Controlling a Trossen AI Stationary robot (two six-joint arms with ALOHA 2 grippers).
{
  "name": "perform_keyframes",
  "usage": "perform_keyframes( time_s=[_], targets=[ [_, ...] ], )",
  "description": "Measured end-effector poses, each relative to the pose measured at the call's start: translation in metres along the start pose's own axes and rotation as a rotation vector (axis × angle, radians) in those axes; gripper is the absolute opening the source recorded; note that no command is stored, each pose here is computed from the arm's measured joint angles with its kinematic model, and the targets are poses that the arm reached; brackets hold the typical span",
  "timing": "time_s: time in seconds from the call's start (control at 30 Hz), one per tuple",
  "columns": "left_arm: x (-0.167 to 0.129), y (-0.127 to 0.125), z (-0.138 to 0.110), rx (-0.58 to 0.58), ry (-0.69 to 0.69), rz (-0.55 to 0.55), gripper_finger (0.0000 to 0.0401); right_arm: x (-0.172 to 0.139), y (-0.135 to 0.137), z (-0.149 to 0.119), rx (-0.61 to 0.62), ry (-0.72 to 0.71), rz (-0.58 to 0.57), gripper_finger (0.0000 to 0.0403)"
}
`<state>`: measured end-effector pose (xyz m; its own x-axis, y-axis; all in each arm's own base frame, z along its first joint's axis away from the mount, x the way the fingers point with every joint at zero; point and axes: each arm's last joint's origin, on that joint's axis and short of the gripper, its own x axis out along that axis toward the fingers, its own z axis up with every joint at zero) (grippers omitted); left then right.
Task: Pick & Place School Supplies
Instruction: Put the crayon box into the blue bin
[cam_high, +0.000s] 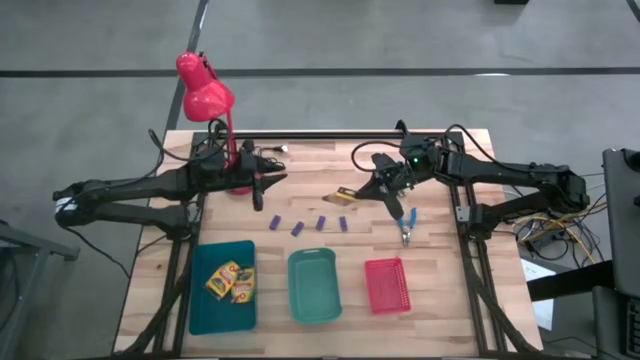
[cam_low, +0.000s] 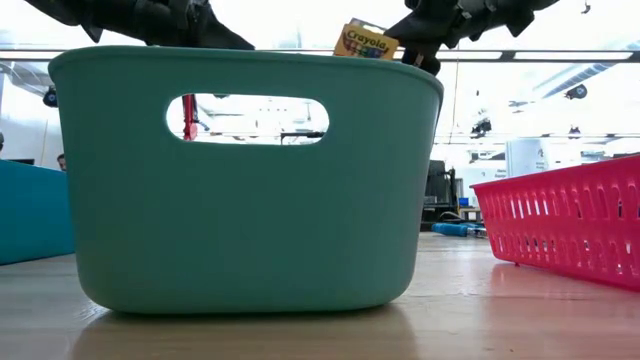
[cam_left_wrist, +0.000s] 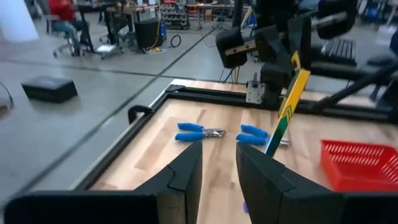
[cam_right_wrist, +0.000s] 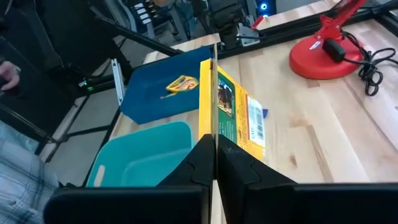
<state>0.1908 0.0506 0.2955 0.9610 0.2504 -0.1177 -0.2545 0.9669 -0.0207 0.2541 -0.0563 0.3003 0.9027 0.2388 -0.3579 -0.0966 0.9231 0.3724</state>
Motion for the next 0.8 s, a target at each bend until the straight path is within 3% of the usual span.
perform_keyframes(
  time_s=[0.1, 0.23, 0.4, 0.47, 0.8],
  targets=[
    [0.0, 0.0, 0.0, -0.035, 0.003, 0.001, 0.0104, 0.0, 0.0, 0.001, -0.005, -0.007, 0.0, 0.0008],
    [0.005, 0.0, -0.005, 0.005, 0.036, -0.004, 0.0103, 0.0, 0.0, 0.002, -0.014, -0.015, 0.001, 0.0008],
    [0.016, -0.003, -0.014, 0.273, 0.084, -0.054, 0.0103, 0.0, 0.0, 0.002, -0.054, -0.016, -0.001, 0.0008],
    [0.021, -0.005, -0.019, 0.321, 0.106, -0.073, 0.0103, 0.0, 0.0, 0.002, -0.055, -0.017, -0.001, 0.0008],
    [0.046, -0.019, -0.022, 0.332, -0.019, -0.326, 0.0103, 0.0, 0.0, 0.002, -0.077, -0.015, 0.004, 0.0008]
  ],
)
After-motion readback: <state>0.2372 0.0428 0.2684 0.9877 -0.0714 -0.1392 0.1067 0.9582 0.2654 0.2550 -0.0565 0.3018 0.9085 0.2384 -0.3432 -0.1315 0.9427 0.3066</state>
